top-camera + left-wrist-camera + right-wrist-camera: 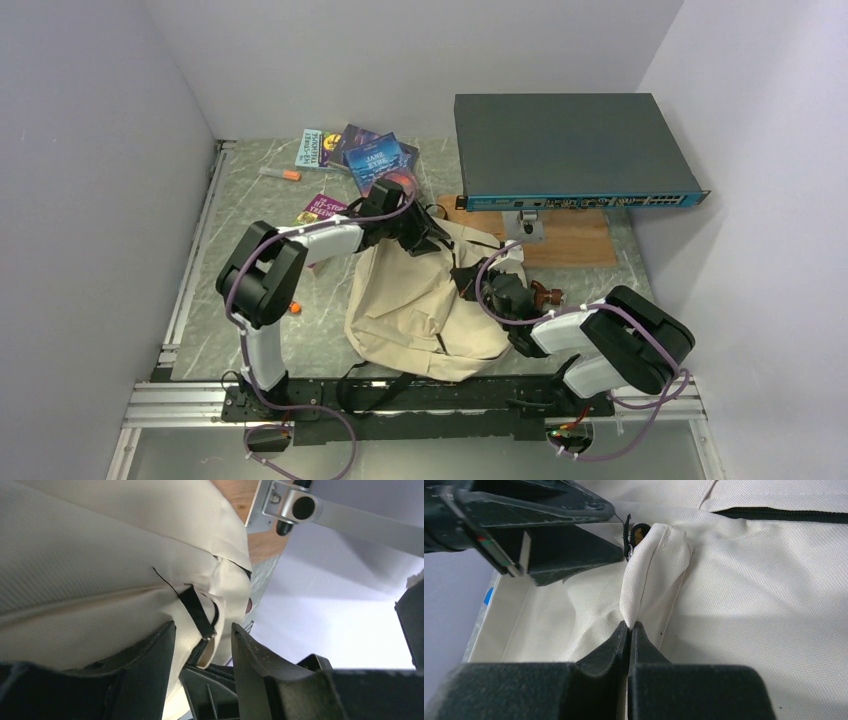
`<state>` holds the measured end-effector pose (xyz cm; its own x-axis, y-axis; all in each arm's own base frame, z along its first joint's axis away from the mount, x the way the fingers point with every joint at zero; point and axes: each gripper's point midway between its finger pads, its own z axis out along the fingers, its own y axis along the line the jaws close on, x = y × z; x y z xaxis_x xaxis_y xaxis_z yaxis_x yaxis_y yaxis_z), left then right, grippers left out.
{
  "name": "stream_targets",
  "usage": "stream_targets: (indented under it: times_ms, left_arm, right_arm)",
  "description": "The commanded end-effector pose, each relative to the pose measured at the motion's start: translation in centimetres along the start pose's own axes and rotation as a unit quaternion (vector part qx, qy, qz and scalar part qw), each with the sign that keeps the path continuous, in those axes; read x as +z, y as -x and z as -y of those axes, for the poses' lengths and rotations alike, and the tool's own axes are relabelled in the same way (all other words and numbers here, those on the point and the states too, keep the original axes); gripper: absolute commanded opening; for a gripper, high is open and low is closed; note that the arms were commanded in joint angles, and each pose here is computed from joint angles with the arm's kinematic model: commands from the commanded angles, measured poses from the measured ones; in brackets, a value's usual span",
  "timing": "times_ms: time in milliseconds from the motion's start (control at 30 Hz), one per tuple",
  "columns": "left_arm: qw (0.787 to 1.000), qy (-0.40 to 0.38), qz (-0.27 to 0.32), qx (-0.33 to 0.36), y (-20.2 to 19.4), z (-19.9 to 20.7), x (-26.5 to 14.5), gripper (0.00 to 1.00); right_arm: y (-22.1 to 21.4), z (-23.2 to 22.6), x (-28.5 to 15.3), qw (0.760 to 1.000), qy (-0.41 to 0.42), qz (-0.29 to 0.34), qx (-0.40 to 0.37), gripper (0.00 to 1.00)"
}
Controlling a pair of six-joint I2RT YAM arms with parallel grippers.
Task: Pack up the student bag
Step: Unzip the student bag at the center of the board.
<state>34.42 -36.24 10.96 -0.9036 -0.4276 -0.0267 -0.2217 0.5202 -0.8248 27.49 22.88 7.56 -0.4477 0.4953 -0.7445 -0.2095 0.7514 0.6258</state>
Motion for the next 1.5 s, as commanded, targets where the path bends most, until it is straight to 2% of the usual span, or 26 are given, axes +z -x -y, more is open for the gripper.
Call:
stream_targets:
  times_ms: [0, 333, 533, 633, 800, 1033, 1233, 1333, 1467]
  left_arm:
    - [0.999, -0.011, -0.035, -0.027, -0.1, 1.2, 0.7, 0.50]
    - [0.994, 0.079, -0.070, -0.024, 0.0, -0.4, 1.1, 0.46]
    - [0.987, 0.118, -0.105, -0.024, -0.8, -2.1, 1.3, 0.26]
    - [0.986, 0.125, -0.106, -0.026, -1.0, -2.8, 1.2, 0.20]
    - [0.987, 0.124, -0.100, -0.016, -0.6, -2.8, 1.4, 0.20]
    - [0.987, 0.118, -0.112, -0.008, -0.5, -2.6, 1.9, 0.36]
    - [0.988, 0.110, -0.110, -0.004, 0.0, -2.4, 2.3, 0.39]
    - [0.988, 0.105, -0.115, -0.001, 0.1, -2.6, 2.6, 0.34]
    - [0.989, 0.105, -0.099, 0.029, 0.8, -2.2, 2.4, 0.17]
  right_arm:
    - [1.7, -0.5, 0.1, 0.999, 0.006, 0.032, -0.004, 0.00]
    - [1.5, -0.9, 0.5, 0.999, 0.008, 0.025, -0.033, 0.00]
    - [1.7, -1.5, 0.3, 0.998, 0.018, 0.030, -0.048, 0.00]
    - [1.7, -1.5, 0.4, 0.998, 0.016, 0.028, -0.048, 0.00]
    - [1.6, -1.6, 0.6, 0.998, 0.016, 0.025, -0.049, 0.00]
    - [1.7, -1.4, 0.6, 0.998, 0.009, 0.025, -0.053, 0.00]
    - [1.7, -1.1, 0.7, 0.998, 0.002, 0.026, -0.055, 0.00]
    - [1.8, -1.0, 0.7, 0.998, -0.001, 0.027, -0.058, 0.00]
    - [2.1, -1.2, 0.5, 0.998, 0.001, 0.031, -0.060, 0.01]
